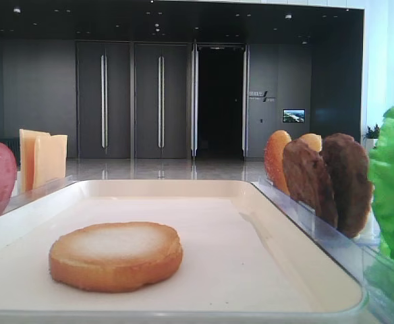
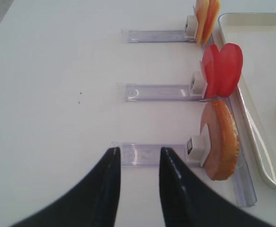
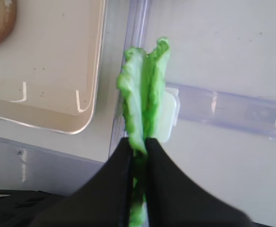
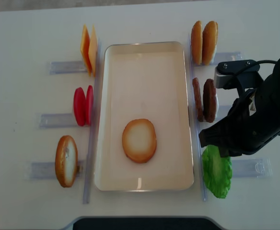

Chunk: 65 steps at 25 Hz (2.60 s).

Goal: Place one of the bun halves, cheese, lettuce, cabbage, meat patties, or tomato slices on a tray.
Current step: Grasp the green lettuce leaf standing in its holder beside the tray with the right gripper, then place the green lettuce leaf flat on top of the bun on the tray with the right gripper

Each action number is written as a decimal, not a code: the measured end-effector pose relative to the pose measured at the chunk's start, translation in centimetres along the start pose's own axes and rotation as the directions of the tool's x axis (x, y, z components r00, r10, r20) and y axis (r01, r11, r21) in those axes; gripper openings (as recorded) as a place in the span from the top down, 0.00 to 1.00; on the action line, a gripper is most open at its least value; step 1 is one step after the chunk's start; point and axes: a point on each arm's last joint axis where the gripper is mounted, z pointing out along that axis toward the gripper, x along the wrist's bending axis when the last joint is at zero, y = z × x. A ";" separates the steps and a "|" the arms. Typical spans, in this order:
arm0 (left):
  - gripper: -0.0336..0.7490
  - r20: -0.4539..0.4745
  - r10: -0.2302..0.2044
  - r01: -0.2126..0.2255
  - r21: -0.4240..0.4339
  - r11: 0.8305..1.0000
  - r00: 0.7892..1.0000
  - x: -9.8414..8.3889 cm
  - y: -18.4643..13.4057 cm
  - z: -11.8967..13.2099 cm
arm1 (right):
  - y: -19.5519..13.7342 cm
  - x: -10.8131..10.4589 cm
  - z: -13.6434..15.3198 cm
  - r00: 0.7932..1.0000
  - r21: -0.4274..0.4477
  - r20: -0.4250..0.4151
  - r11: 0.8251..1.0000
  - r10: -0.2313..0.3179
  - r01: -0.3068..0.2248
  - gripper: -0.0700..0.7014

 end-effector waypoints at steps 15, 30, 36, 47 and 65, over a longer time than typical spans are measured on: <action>0.68 0.000 0.000 0.000 0.000 1.000 1.000 0.0 0.0 0.0 | -2.4 0.5 -7.6 0.996 -0.152 -0.081 0.988 -0.045 0.032 0.83; 0.68 0.000 0.000 0.000 0.000 1.000 1.000 0.0 0.0 0.0 | -2.8 3.1 -8.2 0.954 -0.158 -0.268 0.983 -0.134 0.093 0.83; 0.68 0.000 0.000 0.000 0.000 1.000 1.000 0.0 0.0 0.0 | -1.9 6.3 -6.5 0.878 -0.129 -0.432 0.977 -0.209 0.169 0.83; 0.68 0.000 0.000 0.000 0.000 1.000 1.000 0.0 0.0 0.0 | 2.3 10.7 -0.4 0.647 -0.137 -0.705 0.950 -0.292 0.279 0.83; 0.68 -0.001 0.001 -0.001 0.000 1.000 1.000 0.0 0.0 0.0 | 7.0 9.4 6.0 0.570 -0.259 -0.731 0.925 -0.375 0.276 0.83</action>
